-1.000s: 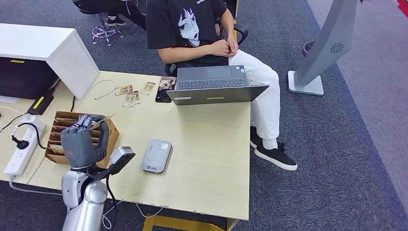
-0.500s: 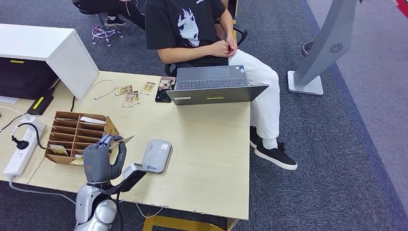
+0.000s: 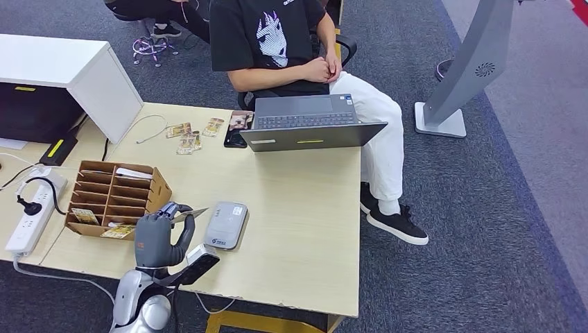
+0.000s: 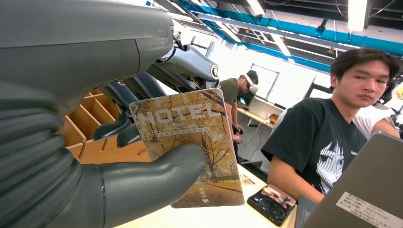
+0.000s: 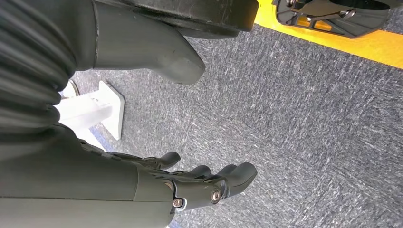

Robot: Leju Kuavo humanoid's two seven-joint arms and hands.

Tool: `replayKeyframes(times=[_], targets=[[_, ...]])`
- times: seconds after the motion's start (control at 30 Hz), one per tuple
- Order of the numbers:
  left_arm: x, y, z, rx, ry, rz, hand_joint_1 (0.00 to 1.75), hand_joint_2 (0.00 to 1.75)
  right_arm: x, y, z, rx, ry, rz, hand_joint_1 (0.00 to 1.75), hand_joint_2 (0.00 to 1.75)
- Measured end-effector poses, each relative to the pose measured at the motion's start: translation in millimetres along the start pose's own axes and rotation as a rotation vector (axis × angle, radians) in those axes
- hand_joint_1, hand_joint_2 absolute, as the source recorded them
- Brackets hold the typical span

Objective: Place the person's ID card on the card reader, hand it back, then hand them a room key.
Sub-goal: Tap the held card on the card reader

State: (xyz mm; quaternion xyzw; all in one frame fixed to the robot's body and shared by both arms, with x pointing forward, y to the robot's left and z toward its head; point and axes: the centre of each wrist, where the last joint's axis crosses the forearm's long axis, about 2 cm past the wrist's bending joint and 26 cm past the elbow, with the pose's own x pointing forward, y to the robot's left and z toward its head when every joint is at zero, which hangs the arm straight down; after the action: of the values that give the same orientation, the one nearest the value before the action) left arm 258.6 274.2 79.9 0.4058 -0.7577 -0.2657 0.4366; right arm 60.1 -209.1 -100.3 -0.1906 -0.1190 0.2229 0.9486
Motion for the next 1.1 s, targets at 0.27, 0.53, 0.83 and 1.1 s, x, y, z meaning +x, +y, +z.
replayKeyframes(times=[0.27, 0.53, 0.83, 1.1], targets=[[1, -5, 1, -0.021, -0.001, 0.005, 1.75, 1.75, 0, 0, 0, 0.000, 0.000, 0.000, 0.00, 1.75], [1, -12, -2, -0.078, 0.007, 0.038, 1.75, 1.75, 1, -1, 0, -0.004, -0.008, -0.001, 0.00, 1.75], [13, -32, -7, -0.163, -0.036, 0.047, 1.75, 1.75, 6, -3, -1, -0.006, -0.017, -0.005, 0.00, 1.75], [19, -45, -3, -0.224, -0.012, 0.078, 1.75, 1.75, 8, -3, -1, -0.004, -0.008, -0.004, 0.00, 1.75]])
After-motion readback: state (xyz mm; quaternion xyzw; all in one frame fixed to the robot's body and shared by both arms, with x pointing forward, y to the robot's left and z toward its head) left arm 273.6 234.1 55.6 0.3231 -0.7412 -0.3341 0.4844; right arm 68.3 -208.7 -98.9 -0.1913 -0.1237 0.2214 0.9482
